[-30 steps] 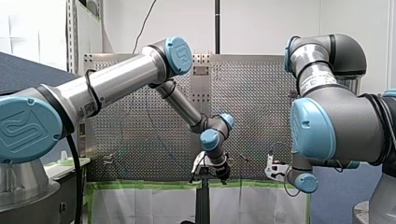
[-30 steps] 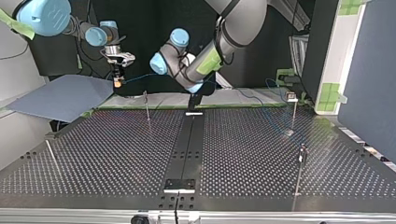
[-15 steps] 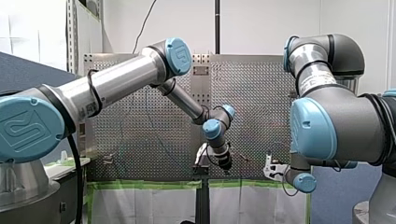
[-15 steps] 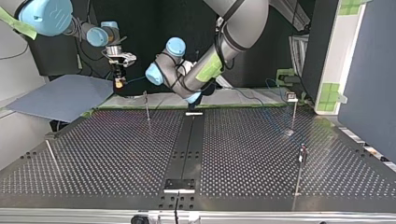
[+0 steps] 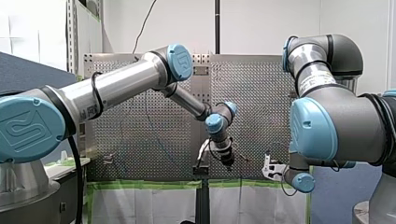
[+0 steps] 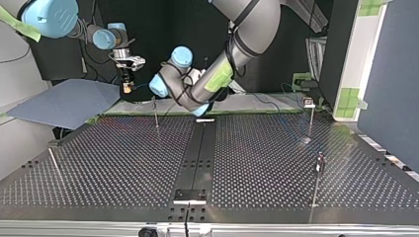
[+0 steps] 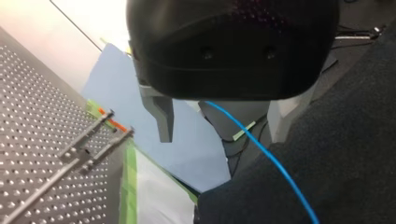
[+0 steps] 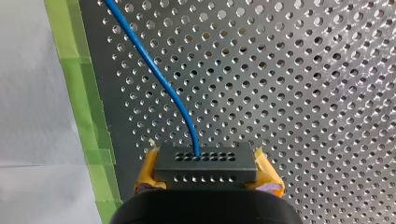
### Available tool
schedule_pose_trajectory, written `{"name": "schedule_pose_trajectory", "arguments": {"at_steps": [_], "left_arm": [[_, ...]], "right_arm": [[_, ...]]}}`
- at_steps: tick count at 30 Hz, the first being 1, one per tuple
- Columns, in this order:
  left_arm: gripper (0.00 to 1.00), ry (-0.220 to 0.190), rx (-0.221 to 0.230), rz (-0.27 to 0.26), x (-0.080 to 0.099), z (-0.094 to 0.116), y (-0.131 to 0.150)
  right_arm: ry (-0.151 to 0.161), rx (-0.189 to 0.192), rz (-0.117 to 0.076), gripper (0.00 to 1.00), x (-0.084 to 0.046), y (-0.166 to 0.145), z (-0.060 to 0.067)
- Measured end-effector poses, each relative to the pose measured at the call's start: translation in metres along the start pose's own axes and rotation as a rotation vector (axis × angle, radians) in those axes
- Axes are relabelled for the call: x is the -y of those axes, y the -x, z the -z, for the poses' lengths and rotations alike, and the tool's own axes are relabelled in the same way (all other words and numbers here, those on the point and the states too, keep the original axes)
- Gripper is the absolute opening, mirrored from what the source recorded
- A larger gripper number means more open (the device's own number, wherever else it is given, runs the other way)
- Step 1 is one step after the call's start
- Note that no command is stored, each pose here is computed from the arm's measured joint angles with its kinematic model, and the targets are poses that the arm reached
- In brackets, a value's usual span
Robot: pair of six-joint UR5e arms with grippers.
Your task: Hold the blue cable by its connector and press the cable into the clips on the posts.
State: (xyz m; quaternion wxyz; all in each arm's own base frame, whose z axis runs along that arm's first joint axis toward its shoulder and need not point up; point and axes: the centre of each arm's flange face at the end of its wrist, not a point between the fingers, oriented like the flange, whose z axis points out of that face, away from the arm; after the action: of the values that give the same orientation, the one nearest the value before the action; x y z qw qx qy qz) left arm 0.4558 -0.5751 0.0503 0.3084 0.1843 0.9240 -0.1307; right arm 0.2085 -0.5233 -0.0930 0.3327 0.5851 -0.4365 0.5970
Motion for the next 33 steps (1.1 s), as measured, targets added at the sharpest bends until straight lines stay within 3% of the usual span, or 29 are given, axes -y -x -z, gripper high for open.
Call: {"name": "schedule_pose_trajectory", "arguments": {"at_steps": [13, 24, 33], "left_arm": [[1.00, 0.015, -0.003, -0.004, 0.010, 0.023, 0.036], [1.00, 0.134, -0.113, -0.030, -0.011, 0.028, 0.014], [1.00, 0.126, -0.220, -0.042, -0.009, 0.022, -0.007]], "right_arm": [[-0.004, -0.006, -0.004, 0.00, 0.002, -0.001, -0.001], [-0.007, -0.006, -0.005, 0.00, 0.003, 0.000, -0.001], [-0.009, -0.007, -0.003, 0.00, 0.005, 0.000, -0.002]]}}
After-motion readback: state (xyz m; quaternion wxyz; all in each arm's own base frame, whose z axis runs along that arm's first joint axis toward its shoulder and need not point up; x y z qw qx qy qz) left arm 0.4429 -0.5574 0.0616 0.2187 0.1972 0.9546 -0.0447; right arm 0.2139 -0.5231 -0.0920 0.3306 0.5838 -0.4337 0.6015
